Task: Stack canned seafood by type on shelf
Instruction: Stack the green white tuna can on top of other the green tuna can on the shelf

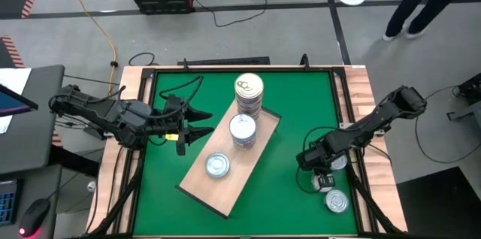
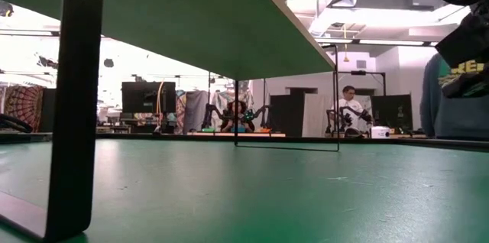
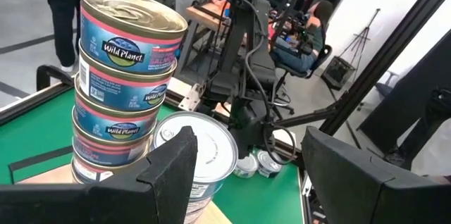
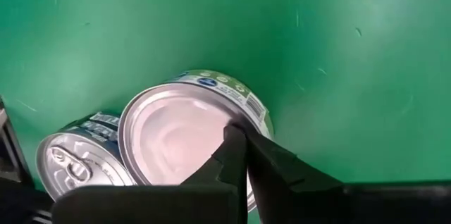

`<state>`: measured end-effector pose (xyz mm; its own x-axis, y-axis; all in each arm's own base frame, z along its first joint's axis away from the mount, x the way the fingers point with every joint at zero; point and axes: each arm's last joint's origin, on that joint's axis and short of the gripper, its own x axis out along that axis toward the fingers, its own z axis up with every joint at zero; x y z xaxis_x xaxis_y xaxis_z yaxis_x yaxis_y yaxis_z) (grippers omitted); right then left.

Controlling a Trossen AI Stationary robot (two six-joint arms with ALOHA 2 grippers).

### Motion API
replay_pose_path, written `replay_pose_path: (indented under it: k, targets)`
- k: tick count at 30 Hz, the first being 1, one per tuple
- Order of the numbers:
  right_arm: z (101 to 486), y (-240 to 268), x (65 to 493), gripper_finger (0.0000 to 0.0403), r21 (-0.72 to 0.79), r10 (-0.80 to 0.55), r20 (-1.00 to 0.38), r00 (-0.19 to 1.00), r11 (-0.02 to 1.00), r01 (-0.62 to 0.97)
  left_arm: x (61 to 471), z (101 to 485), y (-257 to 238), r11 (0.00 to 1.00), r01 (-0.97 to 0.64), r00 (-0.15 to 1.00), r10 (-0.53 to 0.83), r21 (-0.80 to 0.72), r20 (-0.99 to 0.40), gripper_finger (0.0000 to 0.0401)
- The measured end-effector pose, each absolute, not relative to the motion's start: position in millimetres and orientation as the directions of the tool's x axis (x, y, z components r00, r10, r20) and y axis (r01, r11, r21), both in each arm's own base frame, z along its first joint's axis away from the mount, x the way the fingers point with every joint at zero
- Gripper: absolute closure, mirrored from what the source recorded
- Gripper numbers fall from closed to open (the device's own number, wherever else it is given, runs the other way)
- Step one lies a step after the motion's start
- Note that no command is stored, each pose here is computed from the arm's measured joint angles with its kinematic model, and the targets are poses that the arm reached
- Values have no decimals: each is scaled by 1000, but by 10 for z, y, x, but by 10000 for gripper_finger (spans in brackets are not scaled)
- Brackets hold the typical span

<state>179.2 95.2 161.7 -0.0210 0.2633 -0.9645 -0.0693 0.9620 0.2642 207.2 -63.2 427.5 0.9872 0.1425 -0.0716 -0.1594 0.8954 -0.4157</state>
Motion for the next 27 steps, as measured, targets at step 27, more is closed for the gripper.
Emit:
replay_pose_path:
  k: [27]
  targets:
    - [1711,101,2006,375,274,255,-962,101,900,337,2071,4264,-635,896,-152,988,129,-417,-82,157]
